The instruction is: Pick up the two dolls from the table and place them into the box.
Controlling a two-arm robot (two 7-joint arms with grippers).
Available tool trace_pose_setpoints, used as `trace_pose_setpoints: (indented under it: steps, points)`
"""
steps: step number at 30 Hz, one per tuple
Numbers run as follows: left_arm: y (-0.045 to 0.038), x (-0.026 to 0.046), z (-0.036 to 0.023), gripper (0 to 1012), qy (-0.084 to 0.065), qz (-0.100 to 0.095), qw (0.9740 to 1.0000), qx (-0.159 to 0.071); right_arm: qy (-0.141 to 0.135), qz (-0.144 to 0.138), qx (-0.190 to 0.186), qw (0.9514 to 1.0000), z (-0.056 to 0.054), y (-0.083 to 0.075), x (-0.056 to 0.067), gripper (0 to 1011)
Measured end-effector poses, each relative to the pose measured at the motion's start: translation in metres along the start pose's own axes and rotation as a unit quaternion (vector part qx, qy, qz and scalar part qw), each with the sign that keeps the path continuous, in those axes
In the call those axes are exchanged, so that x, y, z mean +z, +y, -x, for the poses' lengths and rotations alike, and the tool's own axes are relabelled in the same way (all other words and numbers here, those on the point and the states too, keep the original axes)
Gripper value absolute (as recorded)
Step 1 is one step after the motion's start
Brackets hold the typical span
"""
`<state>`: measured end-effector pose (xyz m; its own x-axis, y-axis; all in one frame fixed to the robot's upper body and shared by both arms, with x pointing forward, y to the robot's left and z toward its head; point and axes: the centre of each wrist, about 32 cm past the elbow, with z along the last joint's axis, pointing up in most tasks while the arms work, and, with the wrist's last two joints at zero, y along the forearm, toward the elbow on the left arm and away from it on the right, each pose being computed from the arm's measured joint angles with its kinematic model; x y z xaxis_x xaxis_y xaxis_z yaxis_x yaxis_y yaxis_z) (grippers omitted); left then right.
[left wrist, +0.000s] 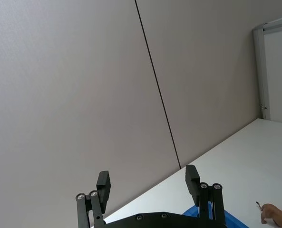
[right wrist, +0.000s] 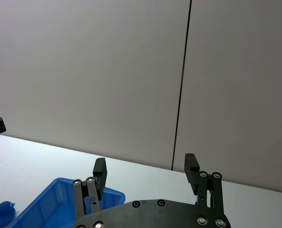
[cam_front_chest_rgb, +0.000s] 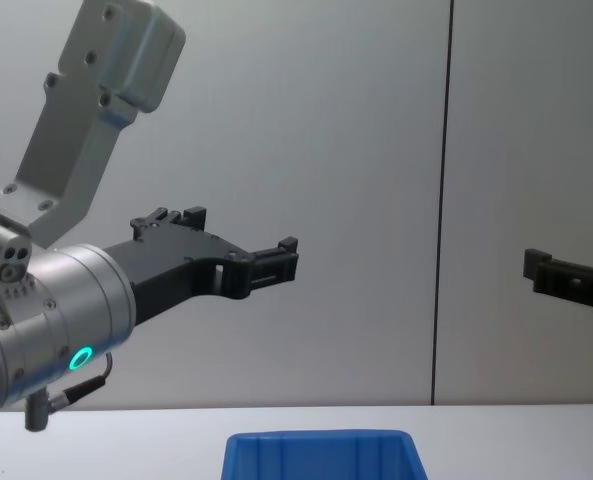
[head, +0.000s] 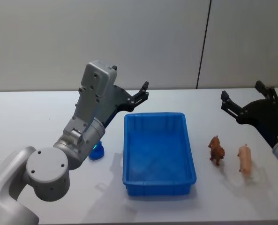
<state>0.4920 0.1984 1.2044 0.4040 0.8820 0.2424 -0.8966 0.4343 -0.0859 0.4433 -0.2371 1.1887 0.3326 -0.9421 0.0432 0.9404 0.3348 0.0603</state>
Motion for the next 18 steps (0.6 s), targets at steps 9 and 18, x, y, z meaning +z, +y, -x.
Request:
trace_pose_setpoints:
  steps: [9,18]
  points:
    - [0.0000,0.0000,0.0000,1001,0.000,0.000,1.0000,0.000,0.000,0.000,0.000,1.0000,0.0000,0.0000,0.0000,1001]
    - [0.0000,0.0000,0.0000,1001,0.000,0.000,1.0000,0.000,0.000,0.000,0.000,1.0000,0.0000,0.0000,0.0000,1001]
